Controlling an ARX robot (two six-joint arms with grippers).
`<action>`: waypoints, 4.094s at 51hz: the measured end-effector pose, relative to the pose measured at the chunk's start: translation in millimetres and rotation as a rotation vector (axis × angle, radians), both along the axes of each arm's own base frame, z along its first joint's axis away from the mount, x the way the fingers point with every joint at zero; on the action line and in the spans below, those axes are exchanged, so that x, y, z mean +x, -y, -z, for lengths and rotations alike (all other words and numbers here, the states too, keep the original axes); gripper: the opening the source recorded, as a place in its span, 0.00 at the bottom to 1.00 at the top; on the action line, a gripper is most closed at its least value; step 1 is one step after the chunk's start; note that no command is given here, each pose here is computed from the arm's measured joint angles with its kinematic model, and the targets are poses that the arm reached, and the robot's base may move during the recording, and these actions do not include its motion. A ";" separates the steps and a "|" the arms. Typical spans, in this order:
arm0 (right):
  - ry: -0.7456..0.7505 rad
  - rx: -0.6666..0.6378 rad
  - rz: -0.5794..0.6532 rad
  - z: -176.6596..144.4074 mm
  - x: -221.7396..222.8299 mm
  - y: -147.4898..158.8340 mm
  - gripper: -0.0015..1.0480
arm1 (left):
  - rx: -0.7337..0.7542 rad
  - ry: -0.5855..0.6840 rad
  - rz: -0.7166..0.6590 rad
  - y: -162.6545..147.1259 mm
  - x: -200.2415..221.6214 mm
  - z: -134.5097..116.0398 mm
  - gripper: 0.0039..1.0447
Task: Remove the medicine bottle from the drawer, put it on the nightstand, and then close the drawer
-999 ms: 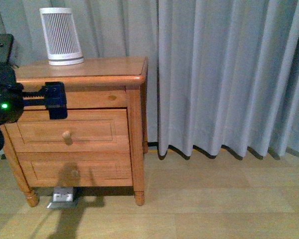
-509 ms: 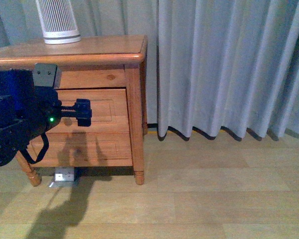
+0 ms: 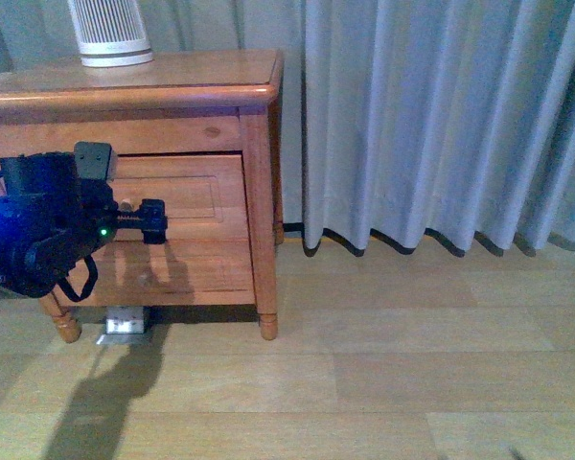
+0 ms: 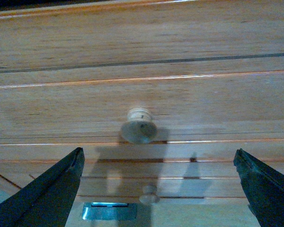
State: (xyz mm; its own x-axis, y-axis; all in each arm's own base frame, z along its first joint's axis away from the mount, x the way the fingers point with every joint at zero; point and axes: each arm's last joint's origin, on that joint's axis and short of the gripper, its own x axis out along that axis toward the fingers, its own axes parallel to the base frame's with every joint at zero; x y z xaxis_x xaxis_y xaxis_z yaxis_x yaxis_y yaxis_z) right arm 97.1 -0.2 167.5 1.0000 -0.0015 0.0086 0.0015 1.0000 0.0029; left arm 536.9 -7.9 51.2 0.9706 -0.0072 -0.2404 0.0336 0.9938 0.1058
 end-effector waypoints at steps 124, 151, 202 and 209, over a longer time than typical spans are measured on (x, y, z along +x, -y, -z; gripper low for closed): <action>0.000 0.000 0.000 0.0 0.0 0.0 0.93 | -0.020 -0.084 0.026 -19.6 -165.1 16.8 0.23; 0.000 0.000 0.000 0.0 0.0 0.0 0.93 | -0.020 -0.121 0.065 -25.9 -204.0 -24.9 0.94; 0.000 0.000 0.000 0.0 0.0 0.0 0.93 | -0.105 0.182 0.021 -26.2 -438.2 -127.9 0.83; 0.000 0.000 0.000 0.0 0.0 0.0 0.93 | -0.097 0.237 -0.030 -22.3 -439.2 -114.7 0.60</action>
